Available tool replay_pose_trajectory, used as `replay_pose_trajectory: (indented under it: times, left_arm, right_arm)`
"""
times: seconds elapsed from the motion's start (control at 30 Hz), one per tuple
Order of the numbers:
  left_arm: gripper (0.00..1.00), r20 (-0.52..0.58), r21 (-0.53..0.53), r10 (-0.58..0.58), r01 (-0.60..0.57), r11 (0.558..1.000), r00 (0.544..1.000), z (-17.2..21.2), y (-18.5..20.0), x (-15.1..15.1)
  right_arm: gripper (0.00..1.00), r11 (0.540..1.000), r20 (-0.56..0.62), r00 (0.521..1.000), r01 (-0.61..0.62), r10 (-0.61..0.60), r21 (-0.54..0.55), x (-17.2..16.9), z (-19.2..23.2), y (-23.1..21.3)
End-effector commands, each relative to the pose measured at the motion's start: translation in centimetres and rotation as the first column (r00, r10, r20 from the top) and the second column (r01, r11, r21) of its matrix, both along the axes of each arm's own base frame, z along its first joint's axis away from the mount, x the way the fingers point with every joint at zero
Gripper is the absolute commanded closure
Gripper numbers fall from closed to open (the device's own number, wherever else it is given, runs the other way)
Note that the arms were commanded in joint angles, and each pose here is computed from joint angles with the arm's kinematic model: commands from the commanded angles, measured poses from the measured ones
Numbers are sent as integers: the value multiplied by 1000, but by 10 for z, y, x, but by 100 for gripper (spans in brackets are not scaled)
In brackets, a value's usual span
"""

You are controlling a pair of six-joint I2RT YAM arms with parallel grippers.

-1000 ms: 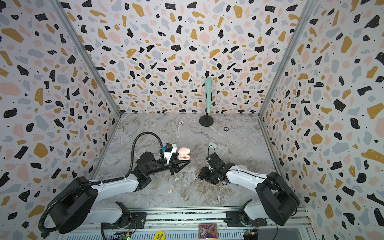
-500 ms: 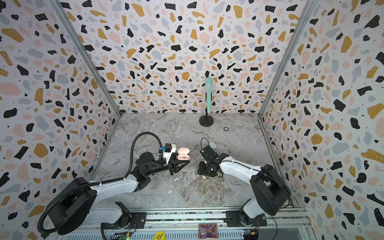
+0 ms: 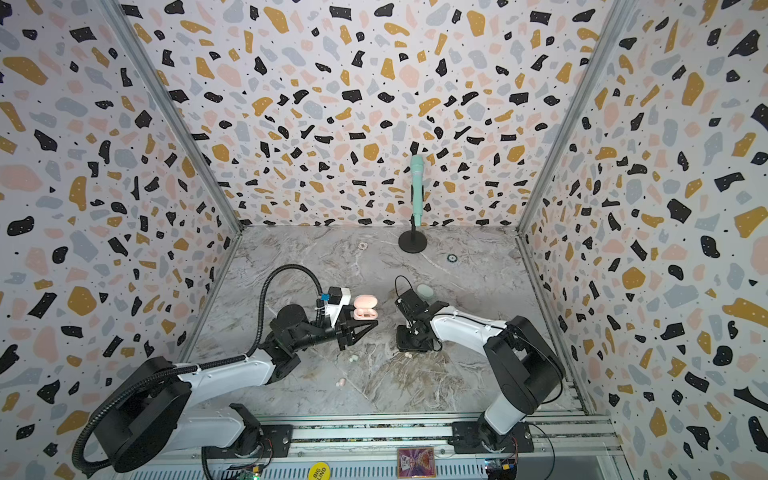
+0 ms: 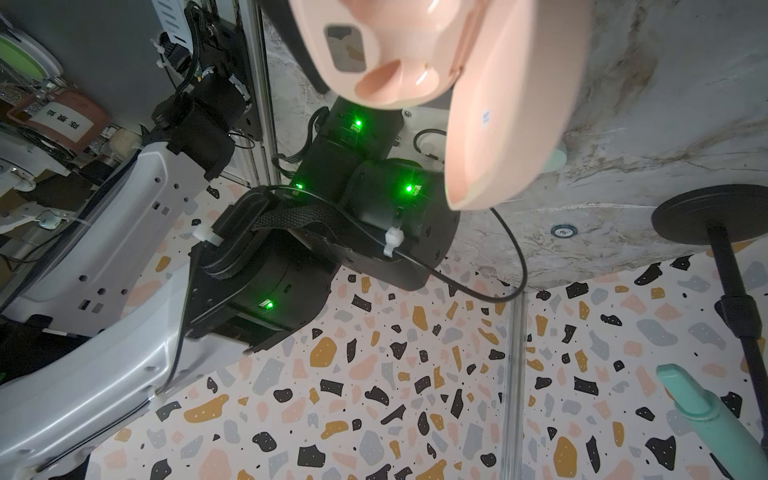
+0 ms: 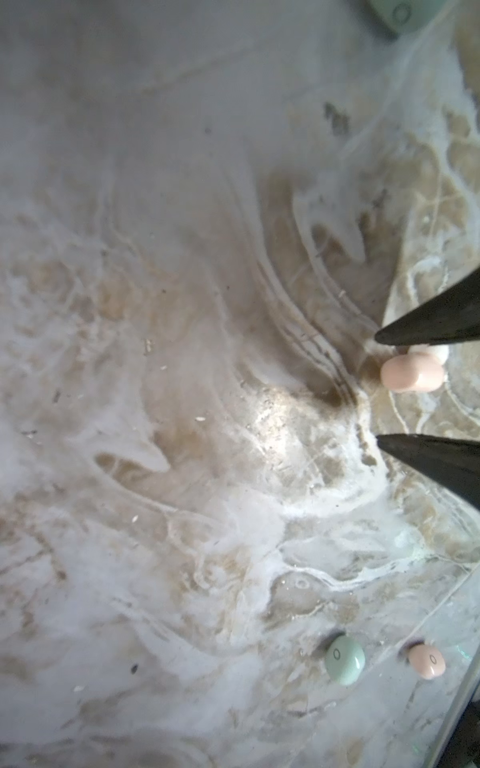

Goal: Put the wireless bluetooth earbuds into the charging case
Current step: 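Lower the right gripper and close it on the small pink earbud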

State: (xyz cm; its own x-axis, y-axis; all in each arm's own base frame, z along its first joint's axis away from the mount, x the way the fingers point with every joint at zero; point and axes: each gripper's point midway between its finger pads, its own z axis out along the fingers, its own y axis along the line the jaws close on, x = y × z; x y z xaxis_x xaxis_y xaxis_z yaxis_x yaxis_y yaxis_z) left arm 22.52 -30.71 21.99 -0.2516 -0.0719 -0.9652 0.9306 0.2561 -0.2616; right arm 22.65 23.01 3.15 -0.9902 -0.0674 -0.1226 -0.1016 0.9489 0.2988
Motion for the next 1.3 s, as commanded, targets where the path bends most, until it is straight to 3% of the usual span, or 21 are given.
replay_pose_trajectory:
  times: [0.0, 0.73, 1.27]
  left_arm:
    - [89, 61, -27, 3, -2, 1000, 998, 11, 4, -2]
    - [89, 61, -30, 7, -5, 1000, 998, 12, 5, -2]
    - [89, 59, -28, 8, -7, 1000, 998, 12, 5, 0]
  right_arm:
    - [64, 999, -12, 999, -33, 32, -19, -2, 4, 0]
    - [72, 997, -60, 997, -59, 55, -58, -10, -8, -4]
    - [86, 996, -40, 998, -60, 57, -65, -13, -7, -5]
